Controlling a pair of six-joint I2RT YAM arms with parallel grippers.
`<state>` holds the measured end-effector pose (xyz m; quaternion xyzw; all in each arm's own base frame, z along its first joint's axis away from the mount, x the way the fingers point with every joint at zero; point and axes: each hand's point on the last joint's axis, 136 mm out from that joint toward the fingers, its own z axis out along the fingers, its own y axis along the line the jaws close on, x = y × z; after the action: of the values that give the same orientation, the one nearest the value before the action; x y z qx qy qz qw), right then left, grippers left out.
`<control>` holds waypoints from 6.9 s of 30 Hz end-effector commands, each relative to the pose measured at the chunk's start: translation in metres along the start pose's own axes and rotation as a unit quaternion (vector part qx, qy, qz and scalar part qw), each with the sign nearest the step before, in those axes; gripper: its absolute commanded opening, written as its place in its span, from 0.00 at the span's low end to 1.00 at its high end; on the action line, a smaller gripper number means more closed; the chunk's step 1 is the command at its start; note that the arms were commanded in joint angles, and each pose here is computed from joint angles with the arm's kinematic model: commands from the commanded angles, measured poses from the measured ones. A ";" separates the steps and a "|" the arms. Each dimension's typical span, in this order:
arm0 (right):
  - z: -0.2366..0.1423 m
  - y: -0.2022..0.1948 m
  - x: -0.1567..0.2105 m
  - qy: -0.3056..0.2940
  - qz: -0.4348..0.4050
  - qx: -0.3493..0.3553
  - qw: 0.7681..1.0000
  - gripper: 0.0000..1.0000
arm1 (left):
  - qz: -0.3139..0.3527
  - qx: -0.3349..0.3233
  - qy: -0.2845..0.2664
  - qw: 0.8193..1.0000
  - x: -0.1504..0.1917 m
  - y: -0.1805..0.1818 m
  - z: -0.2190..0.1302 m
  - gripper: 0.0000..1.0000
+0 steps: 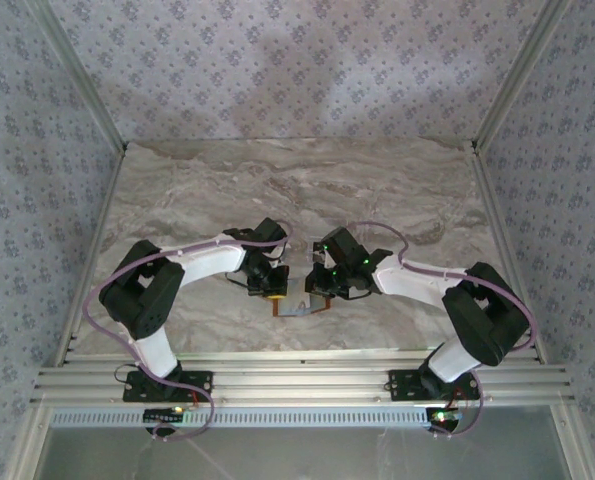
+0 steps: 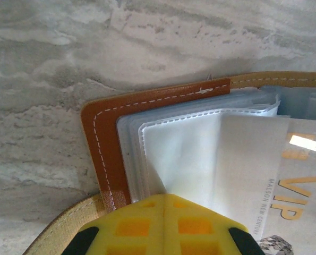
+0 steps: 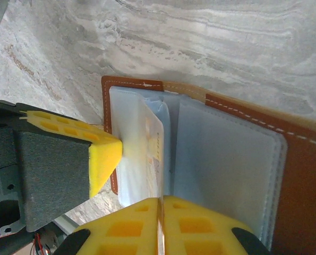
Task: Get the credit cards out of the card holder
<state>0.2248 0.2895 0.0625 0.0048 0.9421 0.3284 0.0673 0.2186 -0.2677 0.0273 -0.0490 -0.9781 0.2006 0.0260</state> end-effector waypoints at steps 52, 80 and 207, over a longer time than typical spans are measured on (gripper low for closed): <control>-0.020 -0.014 0.005 0.011 -0.025 0.032 0.999 0.00 | 0.000 -0.036 0.017 0.999 0.009 0.015 0.006 0.05; -0.109 -0.007 -0.066 -0.035 -0.326 0.099 0.939 0.00 | 0.017 -0.003 -0.014 1.000 0.004 -0.011 -0.023 0.15; 0.022 -0.013 0.022 0.016 -0.055 0.228 0.972 0.38 | -0.038 -0.003 0.020 0.999 0.015 0.049 0.006 0.06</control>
<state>0.2112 0.3244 0.0362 -0.0361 0.9817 0.1754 0.0643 0.2215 -0.2344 0.0172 -0.0170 -0.9738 0.2252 0.0259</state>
